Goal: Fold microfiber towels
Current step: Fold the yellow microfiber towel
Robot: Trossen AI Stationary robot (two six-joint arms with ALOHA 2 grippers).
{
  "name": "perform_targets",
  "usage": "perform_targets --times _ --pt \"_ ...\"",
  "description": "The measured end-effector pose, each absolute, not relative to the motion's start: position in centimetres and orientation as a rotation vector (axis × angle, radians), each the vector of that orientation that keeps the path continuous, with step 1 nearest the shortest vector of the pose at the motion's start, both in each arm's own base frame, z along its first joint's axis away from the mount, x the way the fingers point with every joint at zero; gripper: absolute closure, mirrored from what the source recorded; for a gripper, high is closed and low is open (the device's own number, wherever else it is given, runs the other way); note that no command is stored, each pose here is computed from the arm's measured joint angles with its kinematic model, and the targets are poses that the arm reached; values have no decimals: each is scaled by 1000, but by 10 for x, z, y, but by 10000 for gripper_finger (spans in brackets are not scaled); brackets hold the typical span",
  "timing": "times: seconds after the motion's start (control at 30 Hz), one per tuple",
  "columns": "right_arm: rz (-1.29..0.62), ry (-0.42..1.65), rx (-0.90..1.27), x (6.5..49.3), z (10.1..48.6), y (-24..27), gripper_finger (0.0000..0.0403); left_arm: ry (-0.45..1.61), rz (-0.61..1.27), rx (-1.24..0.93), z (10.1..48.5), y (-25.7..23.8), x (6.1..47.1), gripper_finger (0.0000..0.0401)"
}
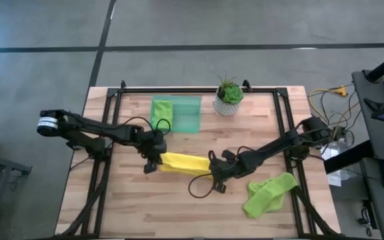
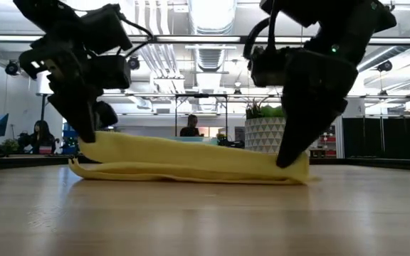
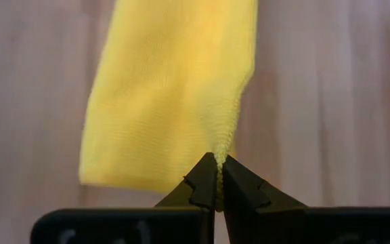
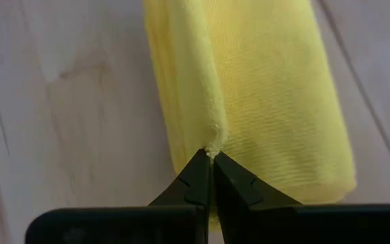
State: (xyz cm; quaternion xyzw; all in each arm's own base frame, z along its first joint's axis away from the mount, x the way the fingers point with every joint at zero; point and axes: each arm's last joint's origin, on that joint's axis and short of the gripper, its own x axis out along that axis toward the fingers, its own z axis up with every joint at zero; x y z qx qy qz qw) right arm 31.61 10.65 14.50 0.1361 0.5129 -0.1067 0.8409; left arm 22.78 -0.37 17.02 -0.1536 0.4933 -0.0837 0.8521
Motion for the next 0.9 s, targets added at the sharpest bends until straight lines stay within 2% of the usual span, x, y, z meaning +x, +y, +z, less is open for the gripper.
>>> perform_targets --times 0.3,0.4,0.6,0.73,0.9 --pt "-177 1135 337 315 140 108 393 1112 -301 -421 149 -8 239 401" --pt "-150 1146 361 315 141 109 377 1124 -327 -440 144 -9 241 395" --pt "-130 1153 396 314 143 109 301 1099 -329 -442 149 -8 240 323" --pt "-112 1107 402 312 159 109 251 1078 -294 -493 159 -6 237 271" --pt "-78 1011 366 309 183 107 220 1025 -243 -580 175 -6 232 243"
